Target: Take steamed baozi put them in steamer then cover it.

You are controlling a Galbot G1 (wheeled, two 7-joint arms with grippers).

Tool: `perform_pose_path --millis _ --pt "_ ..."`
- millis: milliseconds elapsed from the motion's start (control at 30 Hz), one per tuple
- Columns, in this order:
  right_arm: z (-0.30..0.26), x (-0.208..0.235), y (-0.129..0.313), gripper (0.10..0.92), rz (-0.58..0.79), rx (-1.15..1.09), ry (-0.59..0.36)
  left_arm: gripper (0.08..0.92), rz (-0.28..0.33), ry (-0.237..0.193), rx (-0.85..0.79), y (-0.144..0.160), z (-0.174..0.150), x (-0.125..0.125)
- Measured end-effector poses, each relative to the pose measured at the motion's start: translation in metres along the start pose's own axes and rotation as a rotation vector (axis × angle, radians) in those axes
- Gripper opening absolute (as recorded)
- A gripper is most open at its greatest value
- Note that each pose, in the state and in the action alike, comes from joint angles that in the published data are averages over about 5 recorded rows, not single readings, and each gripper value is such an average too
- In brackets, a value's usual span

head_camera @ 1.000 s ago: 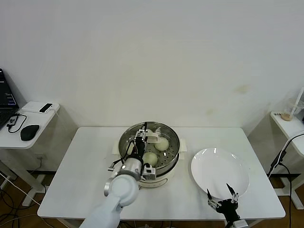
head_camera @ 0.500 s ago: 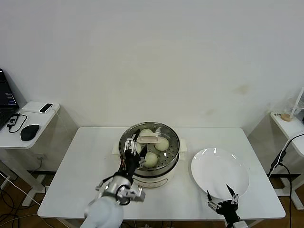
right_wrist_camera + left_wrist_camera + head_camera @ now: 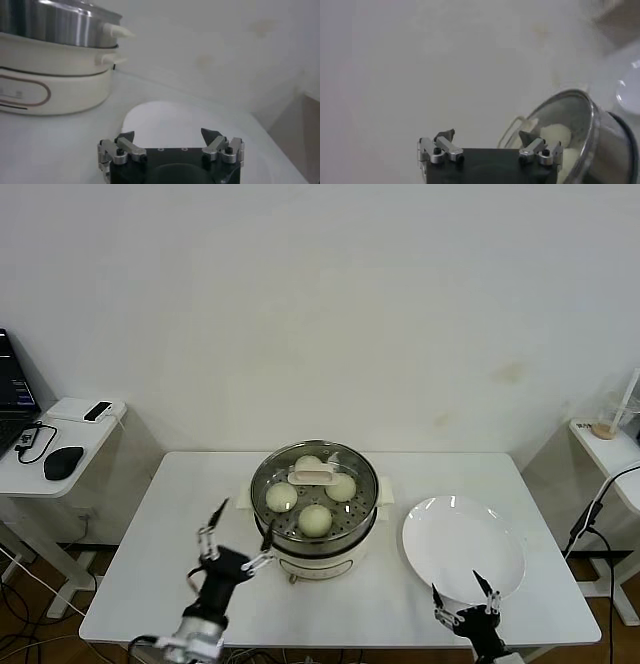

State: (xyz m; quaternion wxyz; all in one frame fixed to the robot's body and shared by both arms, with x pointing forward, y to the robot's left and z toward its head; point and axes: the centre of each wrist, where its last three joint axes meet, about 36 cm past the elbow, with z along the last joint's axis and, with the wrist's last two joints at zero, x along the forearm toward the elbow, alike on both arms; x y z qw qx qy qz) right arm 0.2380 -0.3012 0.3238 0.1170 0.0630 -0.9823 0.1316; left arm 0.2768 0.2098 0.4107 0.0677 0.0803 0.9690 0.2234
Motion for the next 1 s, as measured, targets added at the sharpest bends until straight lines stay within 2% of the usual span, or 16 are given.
perform_pose_path --millis 200,400,633,1000 --pt "0.000 0.008 0.004 0.823 -0.023 -0.032 -0.012 0.823 -0.112 0.094 0.223 0.005 0.023 0.034" --pt "-0.002 0.014 0.012 0.823 -0.040 -0.063 -0.015 0.823 -0.171 0.172 0.327 0.005 0.039 0.059" --pt "-0.009 0.021 0.020 0.823 -0.061 -0.081 -0.015 0.823 -0.188 0.224 0.378 0.003 0.046 0.075" --pt "-0.018 0.029 0.028 0.823 -0.085 -0.105 -0.014 0.823 -0.172 0.294 0.424 -0.004 0.050 0.087"
